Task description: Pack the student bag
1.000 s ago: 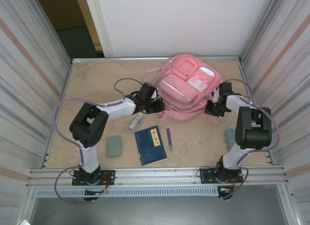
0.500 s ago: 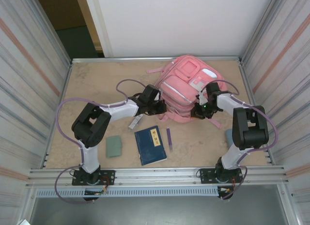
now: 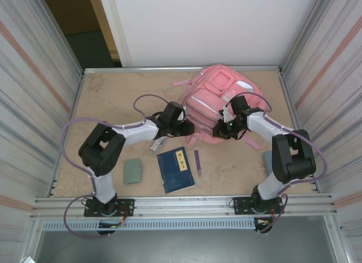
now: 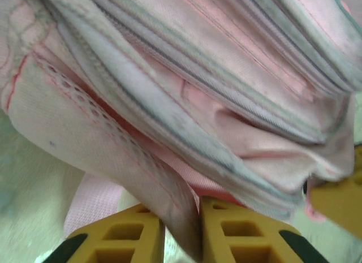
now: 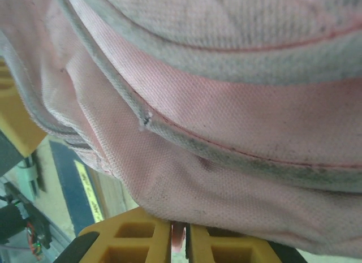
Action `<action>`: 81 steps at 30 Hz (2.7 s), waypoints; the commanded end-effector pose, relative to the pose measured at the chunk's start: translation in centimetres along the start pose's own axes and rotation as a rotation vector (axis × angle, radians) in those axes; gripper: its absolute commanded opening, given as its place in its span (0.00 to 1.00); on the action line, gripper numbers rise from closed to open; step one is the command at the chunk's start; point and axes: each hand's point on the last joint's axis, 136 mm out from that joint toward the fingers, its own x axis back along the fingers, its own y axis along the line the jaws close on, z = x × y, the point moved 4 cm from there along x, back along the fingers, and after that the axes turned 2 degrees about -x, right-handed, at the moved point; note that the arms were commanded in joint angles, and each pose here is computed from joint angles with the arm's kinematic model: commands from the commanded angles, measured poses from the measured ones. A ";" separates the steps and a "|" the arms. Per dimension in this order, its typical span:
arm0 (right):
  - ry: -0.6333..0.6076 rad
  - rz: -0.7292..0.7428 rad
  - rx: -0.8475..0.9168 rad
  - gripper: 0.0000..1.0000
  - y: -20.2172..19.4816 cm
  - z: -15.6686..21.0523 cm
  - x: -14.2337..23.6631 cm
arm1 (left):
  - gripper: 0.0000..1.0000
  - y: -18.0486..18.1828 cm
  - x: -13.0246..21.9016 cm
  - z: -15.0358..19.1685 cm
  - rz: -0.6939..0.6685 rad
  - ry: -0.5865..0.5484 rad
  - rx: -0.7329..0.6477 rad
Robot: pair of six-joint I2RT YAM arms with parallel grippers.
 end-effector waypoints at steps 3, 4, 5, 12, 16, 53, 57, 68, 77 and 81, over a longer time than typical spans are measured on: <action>-0.013 -0.087 -0.003 0.14 1.8 -0.1 1.2 | 0.30 -3.2 3.5 0.7 0.113 0.012 -0.163; -0.014 -0.093 -0.002 0.14 2.0 -0.1 1.3 | 0.31 -3.5 3.4 0.9 0.115 0.013 -0.174; -0.012 -0.100 -0.005 0.14 2.1 -0.1 1.4 | 0.31 -4.0 3.2 1.0 0.119 0.004 -0.193; 0.029 -0.185 -0.025 0.15 3.5 -0.2 1.7 | 0.28 -4.3 -0.8 1.7 0.126 -0.017 -0.188; 0.033 -0.166 -0.036 0.15 3.2 -0.3 1.9 | 0.27 -5.0 -2.5 0.5 0.146 -0.048 -0.176; -0.393 0.155 -0.623 0.73 -4.0 -1.6 4.4 | 0.44 -4.9 1.6 3.0 0.001 -0.128 -0.283; -0.360 0.143 -0.647 0.70 -3.8 -1.8 2.9 | 0.45 -5.4 1.4 3.2 -0.005 -0.140 -0.284; -0.375 0.151 -0.887 0.49 -4.1 -2.8 1.1 | 0.51 -7.8 -0.7 3.0 -0.030 -0.141 -0.341; -0.356 0.121 -0.897 0.06 -3.1 -3.2 0.7 | 0.53 -7.3 -2.7 1.9 -0.157 -0.125 -0.363; -0.356 0.097 -0.896 0.00 -2.6 -3.1 1.1 | 0.54 -6.7 -3.6 1.8 -0.211 -0.102 -0.354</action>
